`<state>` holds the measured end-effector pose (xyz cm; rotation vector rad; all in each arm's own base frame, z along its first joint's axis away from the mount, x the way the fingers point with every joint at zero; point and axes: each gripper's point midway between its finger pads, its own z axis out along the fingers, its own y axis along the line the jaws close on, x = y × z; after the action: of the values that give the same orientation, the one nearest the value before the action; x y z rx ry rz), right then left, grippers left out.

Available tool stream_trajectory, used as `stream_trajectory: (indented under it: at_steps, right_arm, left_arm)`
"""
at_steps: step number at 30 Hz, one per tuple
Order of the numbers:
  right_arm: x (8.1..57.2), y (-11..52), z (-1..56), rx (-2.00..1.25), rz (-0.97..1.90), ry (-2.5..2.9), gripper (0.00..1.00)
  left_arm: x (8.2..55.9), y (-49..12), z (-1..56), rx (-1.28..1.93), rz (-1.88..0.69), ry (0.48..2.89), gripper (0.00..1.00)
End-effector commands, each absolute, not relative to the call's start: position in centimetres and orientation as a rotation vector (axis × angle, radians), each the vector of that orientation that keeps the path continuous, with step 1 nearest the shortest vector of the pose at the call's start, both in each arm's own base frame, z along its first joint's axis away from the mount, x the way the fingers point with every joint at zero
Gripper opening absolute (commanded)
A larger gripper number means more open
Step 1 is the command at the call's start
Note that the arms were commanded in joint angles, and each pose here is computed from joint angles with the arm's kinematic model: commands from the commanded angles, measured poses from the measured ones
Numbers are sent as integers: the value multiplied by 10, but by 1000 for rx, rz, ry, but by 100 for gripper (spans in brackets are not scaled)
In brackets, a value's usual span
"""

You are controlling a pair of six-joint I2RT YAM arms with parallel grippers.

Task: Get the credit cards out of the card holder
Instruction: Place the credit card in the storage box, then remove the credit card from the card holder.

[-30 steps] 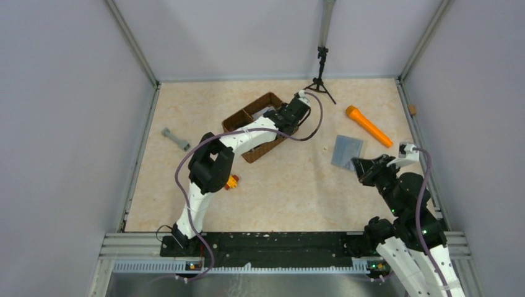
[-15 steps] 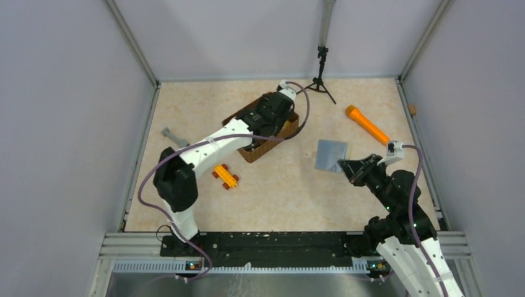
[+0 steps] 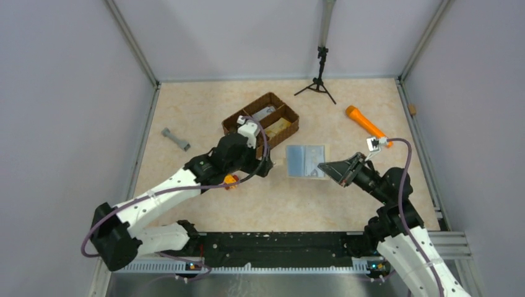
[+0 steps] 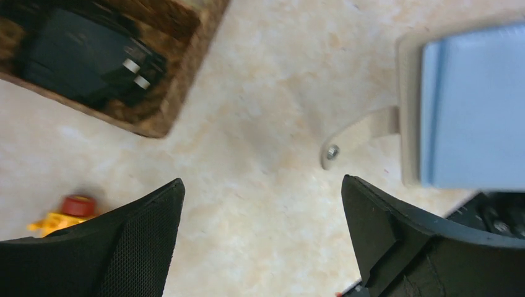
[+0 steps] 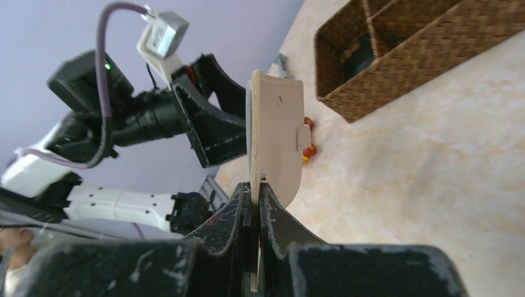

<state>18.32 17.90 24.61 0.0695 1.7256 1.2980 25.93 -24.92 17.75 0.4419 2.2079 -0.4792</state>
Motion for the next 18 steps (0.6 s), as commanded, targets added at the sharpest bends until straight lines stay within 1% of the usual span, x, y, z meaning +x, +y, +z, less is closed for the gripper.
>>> stream_trajectory:
  at_steps: [1,4,8,14,18]
  right_arm:
    - [168,194,279,-34,1486,1596,0]
    - [160,199,283,-62,1573,1563,0]
    - [151,208,281,-144,1658,1576,1]
    - [135,216,282,-247,1783,1586,1]
    - [131,216,286,-255,1814,1566,1]
  left_arm:
    - [227,-276,221,361,-933,1974,99]
    - [205,-278,244,369,-1122,1834,99]
    - [174,-281,265,402,-1333,1706,99]
    - [154,-284,270,453,-1451,1651,99]
    - [158,-286,262,437,-1445,1682,99]
